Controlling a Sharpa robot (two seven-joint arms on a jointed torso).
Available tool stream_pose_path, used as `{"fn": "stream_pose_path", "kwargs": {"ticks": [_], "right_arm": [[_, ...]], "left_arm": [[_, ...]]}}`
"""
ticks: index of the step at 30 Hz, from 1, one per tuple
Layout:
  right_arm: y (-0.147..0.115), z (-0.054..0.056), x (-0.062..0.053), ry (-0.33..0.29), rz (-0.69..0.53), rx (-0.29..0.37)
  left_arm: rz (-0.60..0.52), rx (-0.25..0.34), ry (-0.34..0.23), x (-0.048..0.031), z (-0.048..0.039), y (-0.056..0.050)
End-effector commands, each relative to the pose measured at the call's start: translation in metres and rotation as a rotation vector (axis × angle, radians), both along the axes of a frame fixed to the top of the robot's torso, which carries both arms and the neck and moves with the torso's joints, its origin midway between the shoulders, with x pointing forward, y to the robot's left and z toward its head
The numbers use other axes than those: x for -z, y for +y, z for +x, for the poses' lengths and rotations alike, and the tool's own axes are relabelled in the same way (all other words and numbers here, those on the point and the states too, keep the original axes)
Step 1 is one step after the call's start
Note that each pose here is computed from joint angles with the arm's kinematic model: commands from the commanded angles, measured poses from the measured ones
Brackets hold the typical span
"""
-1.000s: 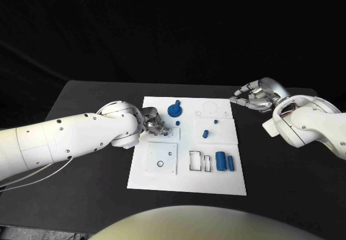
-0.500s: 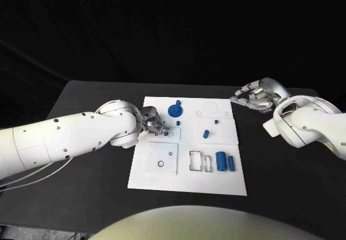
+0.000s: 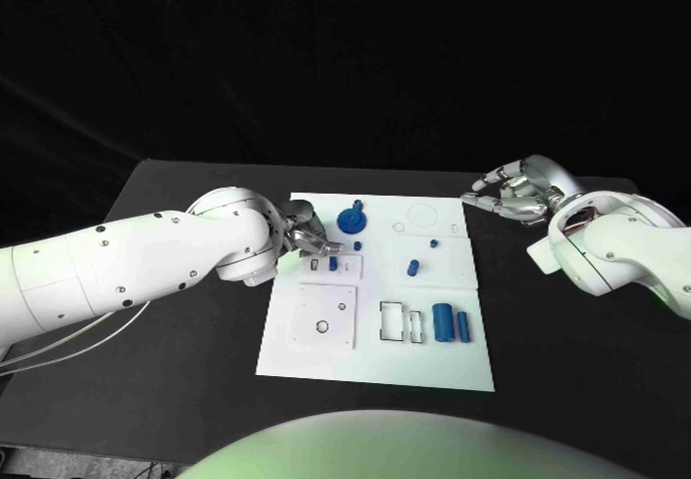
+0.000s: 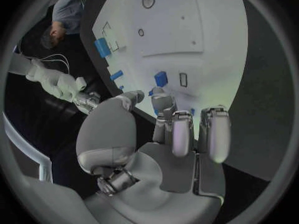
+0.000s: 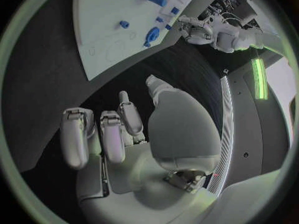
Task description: Assemble the parts on the task board
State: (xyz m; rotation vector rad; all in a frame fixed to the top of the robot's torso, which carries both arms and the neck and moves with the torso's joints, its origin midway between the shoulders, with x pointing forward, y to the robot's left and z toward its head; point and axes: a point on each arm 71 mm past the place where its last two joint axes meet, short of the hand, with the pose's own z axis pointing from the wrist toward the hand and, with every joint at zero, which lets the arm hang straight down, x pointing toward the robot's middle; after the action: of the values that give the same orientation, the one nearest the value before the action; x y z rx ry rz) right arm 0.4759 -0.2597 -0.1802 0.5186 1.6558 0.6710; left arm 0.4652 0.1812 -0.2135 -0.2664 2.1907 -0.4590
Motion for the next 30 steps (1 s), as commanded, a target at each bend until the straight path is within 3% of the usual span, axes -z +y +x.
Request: {"fn": "stream_pose_path", "kwargs": {"ticks": [1,5,8,14,20,30], "right_arm": [[0.0,0.0,0.0,-0.005,0.0,-0.003],[0.0,0.001,0.0,-0.005,0.002,-0.002],[0.001,0.001,0.0,-0.005,0.003,-0.002],[0.002,0.002,0.001,-0.004,0.004,-0.003],[0.004,0.002,0.001,-0.003,0.005,-0.006],[0.004,0.002,0.002,-0.001,0.005,-0.008]], "left_arm": [[-0.046,-0.005,0.039,-0.0111,0.0049,0.002],[-0.059,-0.011,0.048,-0.0304,0.02,0.013],[-0.051,-0.008,0.045,-0.0405,0.0298,0.018],[0.024,-0.006,-0.008,-0.0516,0.0525,0.025],[0.083,-0.023,-0.031,-0.0502,0.0712,0.029],[0.161,-0.014,0.035,-0.0319,0.0828,0.029]]}}
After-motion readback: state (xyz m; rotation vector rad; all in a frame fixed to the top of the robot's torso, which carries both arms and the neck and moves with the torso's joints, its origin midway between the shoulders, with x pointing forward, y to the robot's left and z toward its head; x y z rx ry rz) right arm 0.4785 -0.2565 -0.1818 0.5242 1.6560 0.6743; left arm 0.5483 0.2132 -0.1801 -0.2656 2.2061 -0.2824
